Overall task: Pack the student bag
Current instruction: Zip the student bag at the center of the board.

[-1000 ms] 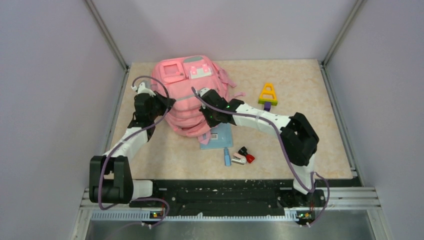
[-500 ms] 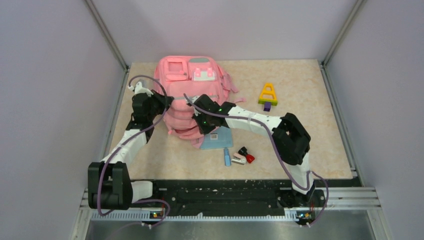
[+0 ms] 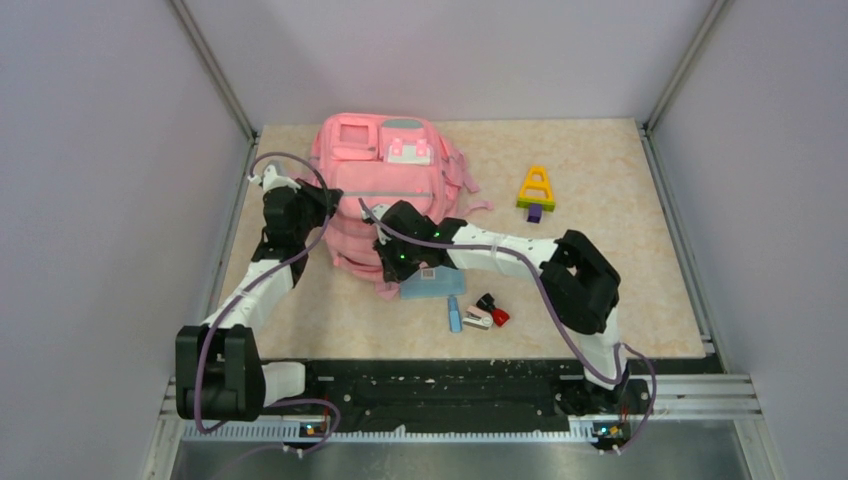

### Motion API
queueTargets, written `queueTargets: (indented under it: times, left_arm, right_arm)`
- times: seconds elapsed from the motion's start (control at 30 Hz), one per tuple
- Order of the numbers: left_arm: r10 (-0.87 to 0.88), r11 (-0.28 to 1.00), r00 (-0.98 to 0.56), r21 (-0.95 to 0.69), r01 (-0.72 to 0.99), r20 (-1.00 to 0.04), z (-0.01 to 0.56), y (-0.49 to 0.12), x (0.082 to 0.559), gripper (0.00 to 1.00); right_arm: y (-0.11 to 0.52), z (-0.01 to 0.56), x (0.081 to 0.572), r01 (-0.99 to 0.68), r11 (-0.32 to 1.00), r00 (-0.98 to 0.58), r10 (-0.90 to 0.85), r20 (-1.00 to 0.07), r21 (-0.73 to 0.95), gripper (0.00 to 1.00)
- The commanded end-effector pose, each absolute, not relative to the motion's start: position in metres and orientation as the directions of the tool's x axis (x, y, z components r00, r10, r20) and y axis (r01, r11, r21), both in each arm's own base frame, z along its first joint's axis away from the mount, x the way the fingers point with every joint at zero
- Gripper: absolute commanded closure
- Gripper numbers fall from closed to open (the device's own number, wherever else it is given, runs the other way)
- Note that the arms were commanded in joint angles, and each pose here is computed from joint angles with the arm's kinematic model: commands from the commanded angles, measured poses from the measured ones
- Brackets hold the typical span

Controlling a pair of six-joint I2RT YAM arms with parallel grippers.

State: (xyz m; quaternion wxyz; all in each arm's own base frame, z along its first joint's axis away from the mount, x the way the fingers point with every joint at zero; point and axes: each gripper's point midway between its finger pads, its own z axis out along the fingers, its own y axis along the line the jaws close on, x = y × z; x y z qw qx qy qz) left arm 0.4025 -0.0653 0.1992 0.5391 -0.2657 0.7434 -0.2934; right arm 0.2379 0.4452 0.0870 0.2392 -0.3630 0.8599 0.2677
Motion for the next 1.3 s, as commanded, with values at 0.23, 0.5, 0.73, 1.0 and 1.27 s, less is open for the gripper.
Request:
queueTargets:
  times: [0.23,0.5,0.73,1.0,1.27]
  left_arm:
    - [-0.759,0.614,-0.176,-0.78,0.126,-0.626,0.267,-0.083,0.404,1.0]
    - [-0.766,0.6,-0.193,-0.79,0.127,-0.613,0.267,-0.086,0.402,1.0]
    - [-0.749,0.64,-0.14,-0.762,0.097,-0.647,0.268,-0.074,0.4,1.0]
    - [-0.72,0.672,-0.151,-0.735,0.088,-0.677,0.266,-0.071,0.4,1.0]
    - [-0.717,0.696,-0.115,-0.715,-0.062,-0.688,0.237,-0.026,0.393,1.0]
  right_arm:
    - [0.546,0.123,0.216,-0.886,0.327,-0.451,-0.454,-0.768,0.328,1.0]
    - [0.566,0.107,0.233,-0.936,0.269,-0.333,-0.459,-0.823,0.228,1.0]
    - [0.58,0.112,0.236,-0.962,0.2,-0.253,-0.391,-0.885,0.186,0.92]
    - [0.562,0.134,0.216,-0.97,0.146,-0.239,-0.398,-0.886,0.196,0.57]
    - [0.478,0.193,0.168,-0.967,0.129,-0.25,-0.342,-0.906,0.218,0.3]
